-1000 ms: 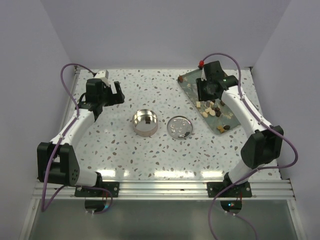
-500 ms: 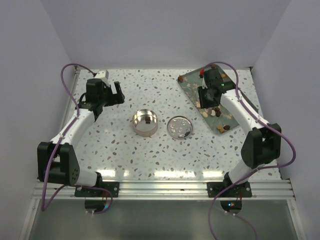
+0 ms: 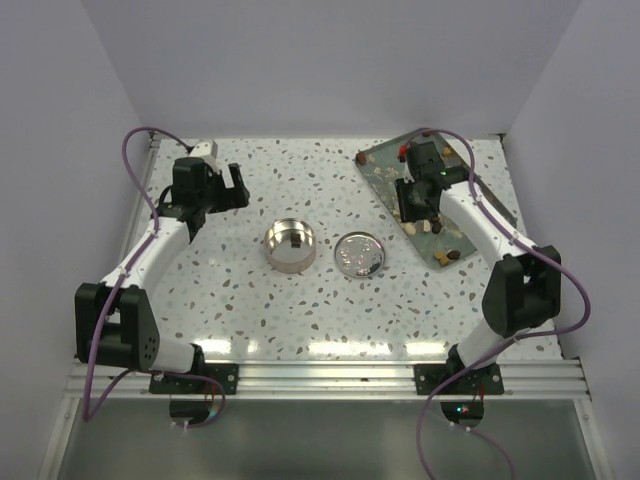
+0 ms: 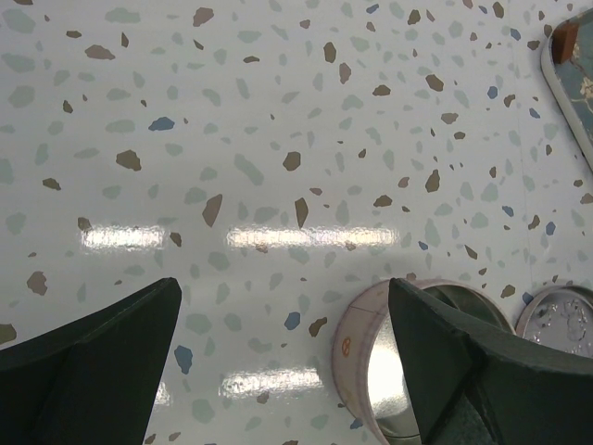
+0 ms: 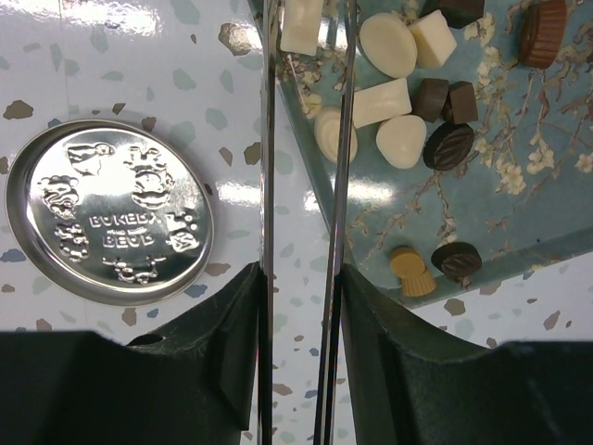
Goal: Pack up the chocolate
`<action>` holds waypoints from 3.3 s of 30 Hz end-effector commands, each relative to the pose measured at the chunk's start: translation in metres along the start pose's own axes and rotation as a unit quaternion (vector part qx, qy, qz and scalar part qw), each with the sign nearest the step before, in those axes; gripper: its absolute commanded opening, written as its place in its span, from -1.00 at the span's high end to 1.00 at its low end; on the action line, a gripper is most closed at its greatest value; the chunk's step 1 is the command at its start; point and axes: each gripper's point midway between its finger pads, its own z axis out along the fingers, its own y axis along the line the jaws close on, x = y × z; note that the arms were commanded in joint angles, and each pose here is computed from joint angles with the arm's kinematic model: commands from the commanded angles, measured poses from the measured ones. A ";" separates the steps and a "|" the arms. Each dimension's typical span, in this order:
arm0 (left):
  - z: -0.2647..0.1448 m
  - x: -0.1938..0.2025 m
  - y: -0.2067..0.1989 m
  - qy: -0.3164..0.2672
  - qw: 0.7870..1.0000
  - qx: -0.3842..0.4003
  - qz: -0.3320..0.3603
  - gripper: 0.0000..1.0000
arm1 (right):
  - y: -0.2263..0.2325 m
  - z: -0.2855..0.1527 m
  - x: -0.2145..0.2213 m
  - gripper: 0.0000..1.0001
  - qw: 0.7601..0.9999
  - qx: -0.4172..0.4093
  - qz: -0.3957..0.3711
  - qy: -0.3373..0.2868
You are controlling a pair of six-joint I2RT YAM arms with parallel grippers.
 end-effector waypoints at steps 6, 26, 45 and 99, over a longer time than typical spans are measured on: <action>0.002 -0.001 -0.003 -0.006 1.000 0.005 -0.001 -1.00 | 0.000 -0.010 -0.006 0.28 1.000 -0.005 0.004 -0.019; 0.002 0.001 -0.002 -0.007 1.000 0.003 -0.001 -1.00 | -0.003 -0.051 -0.053 0.39 0.997 -0.006 0.007 -0.077; 0.000 -0.005 -0.003 -0.012 1.000 0.002 -0.003 -1.00 | 0.121 -0.126 -0.065 0.39 0.978 -0.144 -0.064 -0.139; -0.015 -0.017 0.000 -0.023 1.000 -0.012 0.013 -1.00 | -0.014 -0.037 -0.058 0.21 0.995 -0.025 0.003 -0.093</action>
